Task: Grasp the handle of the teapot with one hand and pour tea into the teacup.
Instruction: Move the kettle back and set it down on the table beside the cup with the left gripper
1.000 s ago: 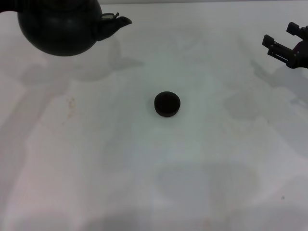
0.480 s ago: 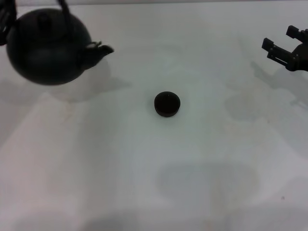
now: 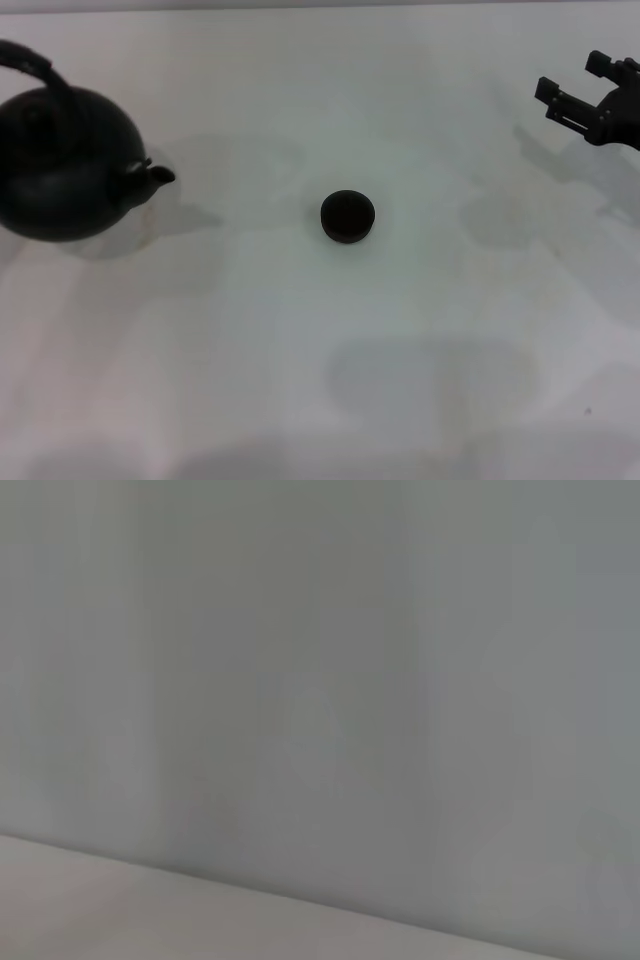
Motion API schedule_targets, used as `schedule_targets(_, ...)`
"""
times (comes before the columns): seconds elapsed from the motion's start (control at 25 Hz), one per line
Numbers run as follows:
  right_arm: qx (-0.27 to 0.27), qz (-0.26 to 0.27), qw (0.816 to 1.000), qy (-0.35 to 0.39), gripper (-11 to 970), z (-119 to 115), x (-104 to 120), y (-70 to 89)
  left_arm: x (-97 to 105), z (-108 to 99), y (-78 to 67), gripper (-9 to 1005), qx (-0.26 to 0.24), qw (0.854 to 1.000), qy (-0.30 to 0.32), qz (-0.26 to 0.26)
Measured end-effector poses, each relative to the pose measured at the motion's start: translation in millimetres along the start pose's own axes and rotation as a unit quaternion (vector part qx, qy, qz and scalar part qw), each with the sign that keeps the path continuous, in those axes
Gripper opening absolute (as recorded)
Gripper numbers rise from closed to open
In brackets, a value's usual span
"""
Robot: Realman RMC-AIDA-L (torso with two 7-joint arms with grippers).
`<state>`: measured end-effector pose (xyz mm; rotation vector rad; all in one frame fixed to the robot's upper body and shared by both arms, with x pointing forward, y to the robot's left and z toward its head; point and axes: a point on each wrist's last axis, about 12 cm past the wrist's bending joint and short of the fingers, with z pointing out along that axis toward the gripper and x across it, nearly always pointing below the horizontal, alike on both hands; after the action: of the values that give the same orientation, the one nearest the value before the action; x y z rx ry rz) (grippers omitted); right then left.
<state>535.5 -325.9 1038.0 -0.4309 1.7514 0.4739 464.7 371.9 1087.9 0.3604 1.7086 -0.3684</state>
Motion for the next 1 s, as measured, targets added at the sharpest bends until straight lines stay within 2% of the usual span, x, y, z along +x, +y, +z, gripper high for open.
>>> schedule_targets(0.16, -0.001, 0.000, 1.000, 0.000, 857, 1.1, -0.5, 0.4, 13.3, -4.5, 4.8, 93, -0.007, 1.000, -0.004, -0.011)
schedule_targets(0.4, -0.002, 0.003, 1.000, 0.002, 857, 1.8, 1.3, 1.4, 30.7, 3.6, 1.7, 93, -0.004, 1.000, 0.004, 0.003)
schedule_targets(1.0, -0.003, 0.002, 1.000, 0.006, 857, 1.1, 4.7, 3.3, 43.3, 28.8, -5.6, 109, 0.003, 1.000, -0.006, 0.002)
